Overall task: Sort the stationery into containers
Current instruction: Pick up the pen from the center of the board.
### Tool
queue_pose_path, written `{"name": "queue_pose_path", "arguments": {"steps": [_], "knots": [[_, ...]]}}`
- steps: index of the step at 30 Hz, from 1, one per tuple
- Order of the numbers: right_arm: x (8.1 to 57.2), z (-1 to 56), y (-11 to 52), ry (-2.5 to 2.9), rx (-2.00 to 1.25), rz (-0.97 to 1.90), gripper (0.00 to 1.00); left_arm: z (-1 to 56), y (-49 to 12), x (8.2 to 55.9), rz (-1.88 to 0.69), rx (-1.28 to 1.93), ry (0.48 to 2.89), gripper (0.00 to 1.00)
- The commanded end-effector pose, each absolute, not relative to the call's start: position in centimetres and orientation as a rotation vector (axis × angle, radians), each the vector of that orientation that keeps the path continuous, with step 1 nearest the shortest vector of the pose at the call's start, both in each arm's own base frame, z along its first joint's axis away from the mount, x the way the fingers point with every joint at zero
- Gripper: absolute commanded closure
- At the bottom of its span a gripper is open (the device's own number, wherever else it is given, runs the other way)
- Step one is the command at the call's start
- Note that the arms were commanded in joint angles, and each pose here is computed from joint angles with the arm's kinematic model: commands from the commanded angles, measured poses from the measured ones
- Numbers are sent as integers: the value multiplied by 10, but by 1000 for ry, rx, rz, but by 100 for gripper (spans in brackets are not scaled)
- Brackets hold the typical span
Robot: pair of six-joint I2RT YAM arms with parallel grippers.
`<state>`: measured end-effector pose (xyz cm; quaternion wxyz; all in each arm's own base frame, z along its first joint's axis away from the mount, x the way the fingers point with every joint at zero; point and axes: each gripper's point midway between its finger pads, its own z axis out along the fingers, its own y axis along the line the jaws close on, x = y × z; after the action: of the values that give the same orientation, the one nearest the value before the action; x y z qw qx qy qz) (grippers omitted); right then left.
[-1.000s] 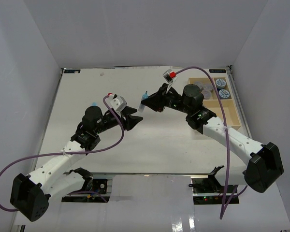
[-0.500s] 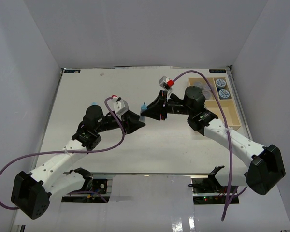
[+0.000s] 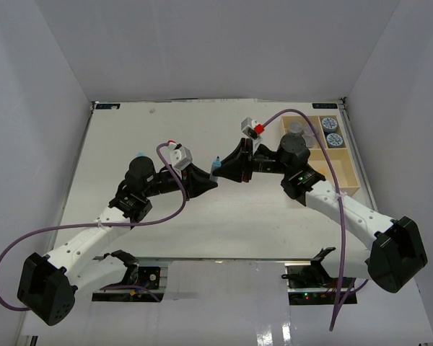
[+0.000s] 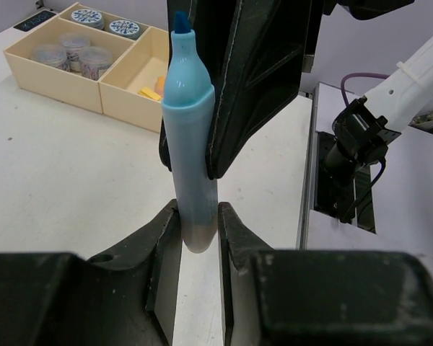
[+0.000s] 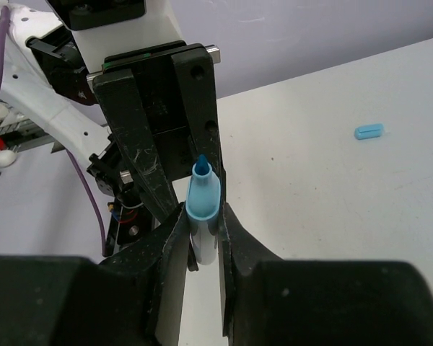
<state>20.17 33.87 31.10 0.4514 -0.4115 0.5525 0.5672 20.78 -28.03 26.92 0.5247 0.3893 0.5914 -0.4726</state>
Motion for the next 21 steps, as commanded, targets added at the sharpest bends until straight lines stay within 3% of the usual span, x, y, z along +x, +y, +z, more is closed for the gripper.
{"name": "queue_pose_path", "arguments": {"steps": [1, 5, 8, 21], "knots": [[189, 325, 335, 1263, -1032, 1428, 77, 281, -282, 200, -1145, 957, 1346, 100], [184, 326, 336, 1209, -1040, 1440, 63, 282, -282, 202, -1151, 935, 1341, 100], [180, 328, 340, 1159, -1043, 1456, 59, 284, -281, 202, -1157, 914, 1329, 100], [178, 339, 359, 1066, -994, 1506, 57, 287, -280, 205, -1149, 873, 1312, 100]]}}
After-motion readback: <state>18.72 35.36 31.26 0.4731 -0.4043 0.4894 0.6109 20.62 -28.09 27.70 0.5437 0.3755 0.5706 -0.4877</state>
